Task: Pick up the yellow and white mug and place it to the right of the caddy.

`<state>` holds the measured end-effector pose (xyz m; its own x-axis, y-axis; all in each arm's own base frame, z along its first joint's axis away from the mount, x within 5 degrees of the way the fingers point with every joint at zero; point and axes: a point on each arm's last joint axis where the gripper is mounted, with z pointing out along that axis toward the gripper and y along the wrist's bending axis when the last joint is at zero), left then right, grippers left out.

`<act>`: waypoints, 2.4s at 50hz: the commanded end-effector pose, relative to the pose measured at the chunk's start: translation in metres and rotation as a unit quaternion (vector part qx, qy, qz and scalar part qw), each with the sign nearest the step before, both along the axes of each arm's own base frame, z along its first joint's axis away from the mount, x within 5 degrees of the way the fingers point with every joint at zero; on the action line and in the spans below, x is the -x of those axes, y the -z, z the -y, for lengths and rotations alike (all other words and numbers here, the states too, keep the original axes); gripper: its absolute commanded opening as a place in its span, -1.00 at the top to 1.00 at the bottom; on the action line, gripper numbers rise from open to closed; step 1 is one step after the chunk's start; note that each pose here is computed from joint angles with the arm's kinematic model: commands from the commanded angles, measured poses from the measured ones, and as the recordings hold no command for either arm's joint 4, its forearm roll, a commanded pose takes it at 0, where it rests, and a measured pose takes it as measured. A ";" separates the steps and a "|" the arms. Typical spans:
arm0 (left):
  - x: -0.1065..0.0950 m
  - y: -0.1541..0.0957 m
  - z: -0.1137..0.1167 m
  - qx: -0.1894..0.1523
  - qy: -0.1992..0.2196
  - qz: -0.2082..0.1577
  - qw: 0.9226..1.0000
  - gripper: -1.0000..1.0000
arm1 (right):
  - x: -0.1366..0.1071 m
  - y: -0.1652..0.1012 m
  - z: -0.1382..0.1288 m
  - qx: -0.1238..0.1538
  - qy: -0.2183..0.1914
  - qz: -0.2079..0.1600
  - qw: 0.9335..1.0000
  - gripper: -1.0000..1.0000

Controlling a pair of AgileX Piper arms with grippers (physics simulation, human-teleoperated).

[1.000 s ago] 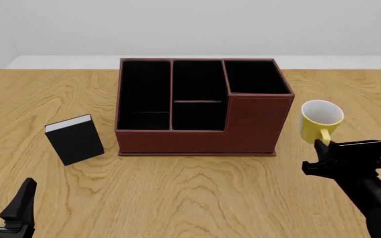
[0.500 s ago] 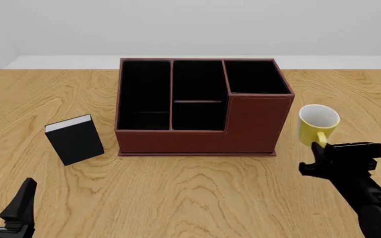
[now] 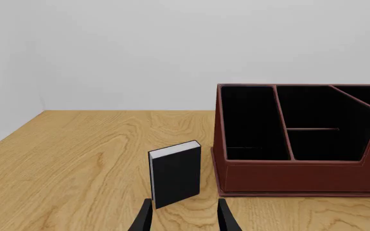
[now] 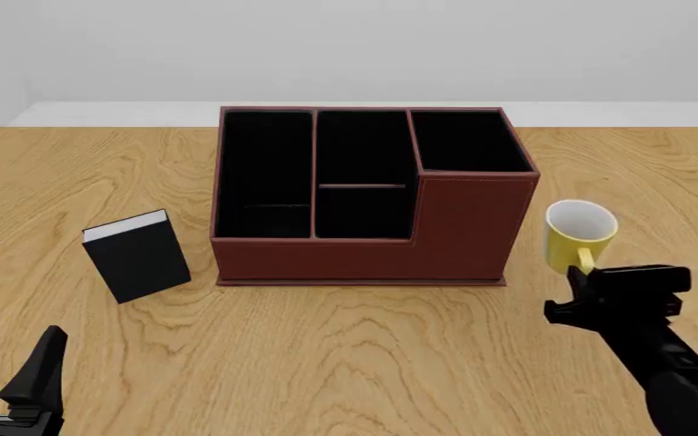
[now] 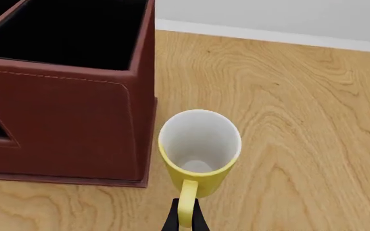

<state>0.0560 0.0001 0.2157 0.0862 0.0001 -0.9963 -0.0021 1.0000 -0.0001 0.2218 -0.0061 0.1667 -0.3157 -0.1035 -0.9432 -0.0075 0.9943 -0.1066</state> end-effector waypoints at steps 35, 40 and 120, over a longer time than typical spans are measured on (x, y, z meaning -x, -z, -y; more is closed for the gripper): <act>0.000 0.000 0.000 0.000 0.000 0.000 1.000 -1.00 | -0.015 0.043 0.006 -0.002 0.011 -0.032 0.999 1.00; 0.000 0.000 0.000 0.000 0.000 0.000 1.000 -1.00 | -0.016 0.049 0.006 -0.003 0.012 -0.036 0.999 1.00; 0.000 0.000 0.000 0.000 0.000 0.000 1.000 -1.00 | 0.003 0.082 0.014 -0.001 0.030 -0.069 0.997 -1.00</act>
